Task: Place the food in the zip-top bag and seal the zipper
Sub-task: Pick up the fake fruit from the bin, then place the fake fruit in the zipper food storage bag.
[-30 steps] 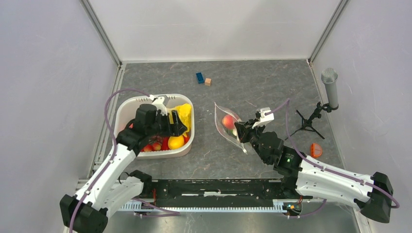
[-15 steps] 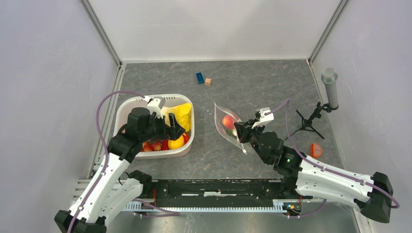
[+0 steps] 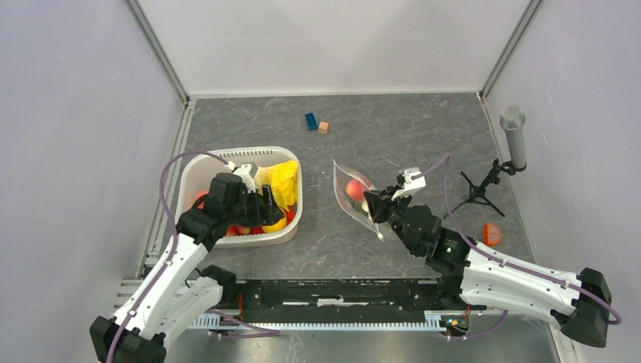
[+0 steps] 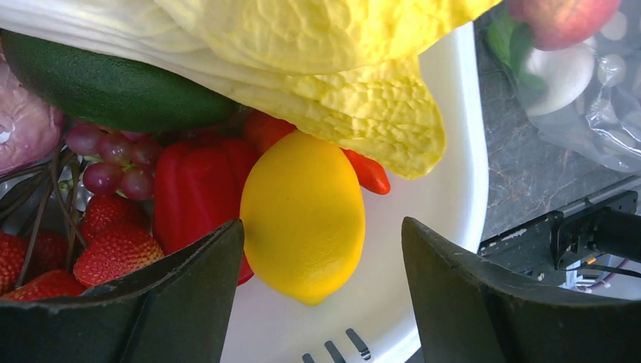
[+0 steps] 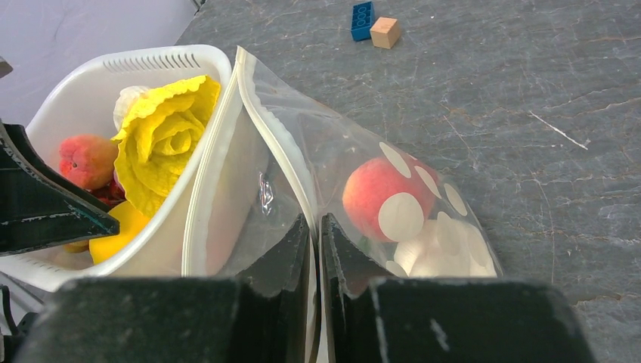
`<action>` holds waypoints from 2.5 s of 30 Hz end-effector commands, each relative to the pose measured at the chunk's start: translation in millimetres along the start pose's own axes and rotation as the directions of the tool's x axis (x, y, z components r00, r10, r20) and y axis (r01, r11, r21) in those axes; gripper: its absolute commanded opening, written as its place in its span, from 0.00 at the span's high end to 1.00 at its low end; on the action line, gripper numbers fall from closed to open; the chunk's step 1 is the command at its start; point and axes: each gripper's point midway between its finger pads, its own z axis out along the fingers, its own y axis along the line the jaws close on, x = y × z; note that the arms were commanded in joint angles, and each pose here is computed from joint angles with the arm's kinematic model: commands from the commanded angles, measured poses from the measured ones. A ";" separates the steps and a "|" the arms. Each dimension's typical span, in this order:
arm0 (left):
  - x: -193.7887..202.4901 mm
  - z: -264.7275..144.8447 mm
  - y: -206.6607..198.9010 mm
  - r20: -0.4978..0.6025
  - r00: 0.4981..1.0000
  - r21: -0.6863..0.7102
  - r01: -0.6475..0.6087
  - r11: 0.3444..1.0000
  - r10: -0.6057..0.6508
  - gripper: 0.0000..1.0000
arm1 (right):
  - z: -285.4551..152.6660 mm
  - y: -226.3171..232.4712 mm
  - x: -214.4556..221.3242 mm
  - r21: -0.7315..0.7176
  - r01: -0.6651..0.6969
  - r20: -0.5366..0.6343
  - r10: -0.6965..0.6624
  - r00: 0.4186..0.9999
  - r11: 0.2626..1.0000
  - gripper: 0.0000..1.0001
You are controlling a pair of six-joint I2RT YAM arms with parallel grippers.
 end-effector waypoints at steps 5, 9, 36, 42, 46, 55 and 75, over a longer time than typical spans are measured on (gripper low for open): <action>10.7 18.1 9.7 -0.065 0.997 -0.062 0.036 0.997 -0.040 0.22 | 0.5 9.2 -16.4 -0.023 -0.029 0.032 0.030 0.999 0.999 0.85; 15.2 23.7 12.5 -0.094 0.995 -0.093 0.011 0.996 -0.019 0.24 | 0.3 9.1 -17.4 -0.024 -0.032 0.035 0.033 0.999 0.999 0.85; -65.7 -73.3 -123.9 0.291 0.956 0.538 -0.132 0.833 -0.037 0.56 | 1.3 13.1 -18.3 -0.035 -0.029 0.029 0.030 0.999 0.999 0.85; -75.8 -79.2 -165.1 0.276 0.951 0.715 -0.109 0.691 -0.136 0.54 | 2.5 19.5 -16.0 -0.066 -0.034 0.020 0.035 0.999 0.997 0.85; -72.2 -71.9 -191.8 0.280 0.957 0.712 -0.155 0.685 -0.074 0.52 | 2.4 25.3 -17.5 -0.092 -0.031 0.018 0.033 0.999 0.995 0.85; -58.1 -19.7 -228.7 0.228 0.974 0.647 -0.143 0.749 -0.011 0.51 | -2.5 32.8 -25.0 -0.139 -0.018 0.026 0.021 0.999 0.990 0.86; -40.7 31.6 -213.6 0.165 0.986 0.484 -0.104 0.869 0.026 0.48 | -14.8 21.2 -49.0 -0.102 -0.007 0.081 0.015 0.997 0.995 0.90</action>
